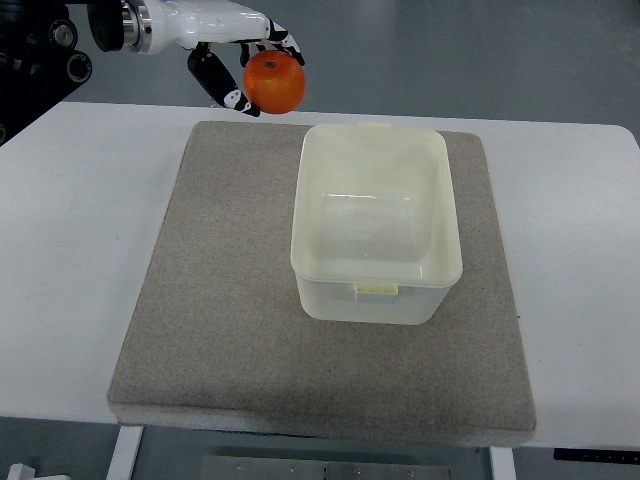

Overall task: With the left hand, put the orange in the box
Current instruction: 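Carry the orange over the plastic box and lower it inside, then open the left hand to release the orange into the box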

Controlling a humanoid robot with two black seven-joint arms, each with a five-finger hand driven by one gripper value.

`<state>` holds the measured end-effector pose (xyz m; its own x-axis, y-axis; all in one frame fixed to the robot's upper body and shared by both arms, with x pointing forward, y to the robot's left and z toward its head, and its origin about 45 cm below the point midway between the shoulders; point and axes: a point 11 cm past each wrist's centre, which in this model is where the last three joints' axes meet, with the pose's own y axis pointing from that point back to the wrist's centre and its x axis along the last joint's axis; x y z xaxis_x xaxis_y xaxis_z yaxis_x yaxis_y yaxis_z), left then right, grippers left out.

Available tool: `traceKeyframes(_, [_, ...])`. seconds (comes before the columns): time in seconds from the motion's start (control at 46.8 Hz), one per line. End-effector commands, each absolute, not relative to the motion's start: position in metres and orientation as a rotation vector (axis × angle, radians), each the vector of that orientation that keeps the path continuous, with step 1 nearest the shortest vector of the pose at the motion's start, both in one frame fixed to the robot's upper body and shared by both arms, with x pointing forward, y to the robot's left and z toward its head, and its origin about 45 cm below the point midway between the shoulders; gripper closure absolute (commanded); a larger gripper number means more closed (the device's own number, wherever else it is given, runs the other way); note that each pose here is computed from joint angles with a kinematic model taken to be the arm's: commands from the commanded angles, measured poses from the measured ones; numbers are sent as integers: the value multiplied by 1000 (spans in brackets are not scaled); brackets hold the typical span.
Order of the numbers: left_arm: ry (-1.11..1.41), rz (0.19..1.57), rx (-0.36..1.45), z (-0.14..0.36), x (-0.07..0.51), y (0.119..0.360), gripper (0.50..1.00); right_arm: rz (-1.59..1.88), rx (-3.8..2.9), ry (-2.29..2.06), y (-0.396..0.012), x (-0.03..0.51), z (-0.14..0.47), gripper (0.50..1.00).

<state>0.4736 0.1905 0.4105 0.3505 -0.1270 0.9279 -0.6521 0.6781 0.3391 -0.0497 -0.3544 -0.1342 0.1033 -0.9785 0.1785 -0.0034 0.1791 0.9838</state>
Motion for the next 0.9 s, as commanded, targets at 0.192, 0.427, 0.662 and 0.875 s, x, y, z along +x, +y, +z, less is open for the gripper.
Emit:
traceKeyframes(0.192, [-1226,209,677,394,445,114,1000,-1004,1120,-1208,-354,-50,-134,568])
traceKeyframes(0.427, [-1255,93,752,356,434,101,1000,-1005,1119,-1209,-354,-50,-134,568])
traceKeyframes(0.662, [-1261,64,765,335,430,97,1000,-1005,1119,-1209,-354,-50,-134,568])
traceKeyframes(0.875, [-1265,93,727,333,430,93,766,-1003,1119,-1209,-355,-50,-134,568])
